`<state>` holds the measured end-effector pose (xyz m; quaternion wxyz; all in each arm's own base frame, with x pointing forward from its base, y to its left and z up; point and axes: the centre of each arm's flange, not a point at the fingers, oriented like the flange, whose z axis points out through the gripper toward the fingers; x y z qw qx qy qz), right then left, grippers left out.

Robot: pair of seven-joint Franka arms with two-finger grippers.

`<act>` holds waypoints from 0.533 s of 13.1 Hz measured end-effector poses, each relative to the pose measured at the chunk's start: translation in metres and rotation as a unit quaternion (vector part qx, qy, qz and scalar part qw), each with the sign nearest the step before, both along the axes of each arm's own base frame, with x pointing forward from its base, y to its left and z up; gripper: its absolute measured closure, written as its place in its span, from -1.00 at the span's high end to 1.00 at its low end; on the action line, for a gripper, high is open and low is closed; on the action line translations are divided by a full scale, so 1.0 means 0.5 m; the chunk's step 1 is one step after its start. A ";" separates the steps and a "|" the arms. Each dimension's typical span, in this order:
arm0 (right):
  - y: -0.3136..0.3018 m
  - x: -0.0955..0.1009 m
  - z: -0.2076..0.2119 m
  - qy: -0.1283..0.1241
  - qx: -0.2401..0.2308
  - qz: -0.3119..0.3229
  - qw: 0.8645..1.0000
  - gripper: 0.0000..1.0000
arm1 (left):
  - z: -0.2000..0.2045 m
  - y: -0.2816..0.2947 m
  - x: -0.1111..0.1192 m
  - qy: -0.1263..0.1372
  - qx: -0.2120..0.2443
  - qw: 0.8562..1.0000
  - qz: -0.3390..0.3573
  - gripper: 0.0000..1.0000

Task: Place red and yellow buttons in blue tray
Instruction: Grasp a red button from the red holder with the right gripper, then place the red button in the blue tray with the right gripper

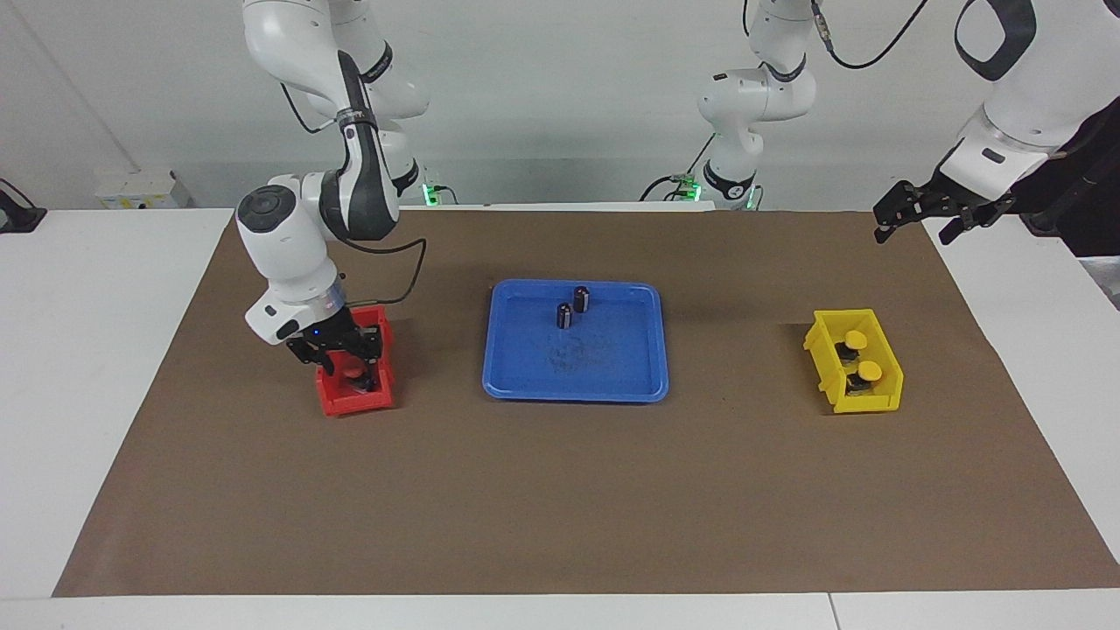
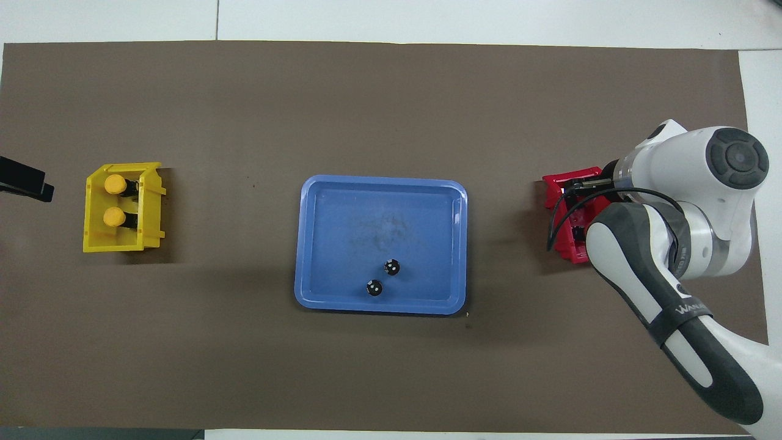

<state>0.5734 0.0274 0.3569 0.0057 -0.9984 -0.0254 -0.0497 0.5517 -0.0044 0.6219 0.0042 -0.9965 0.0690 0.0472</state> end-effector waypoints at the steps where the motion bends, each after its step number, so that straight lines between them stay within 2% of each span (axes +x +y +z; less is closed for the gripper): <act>1: 0.000 -0.004 -0.008 0.000 0.000 0.001 1.000 0.30 | 0.000 0.000 0.000 0.000 0.000 1.000 0.000 1.00; 4: -0.001 -0.010 -0.018 0.002 -0.001 0.006 1.000 0.24 | 0.000 0.000 0.000 0.000 0.000 1.000 0.000 1.00; 6: -0.004 -0.010 -0.018 0.002 -0.001 0.007 1.000 -0.16 | 0.000 0.000 0.000 0.000 0.000 1.000 0.000 1.00; 7: -0.006 -0.009 -0.017 0.001 -0.001 0.007 1.000 -0.16 | 0.000 0.000 0.000 0.000 0.000 1.000 0.000 1.00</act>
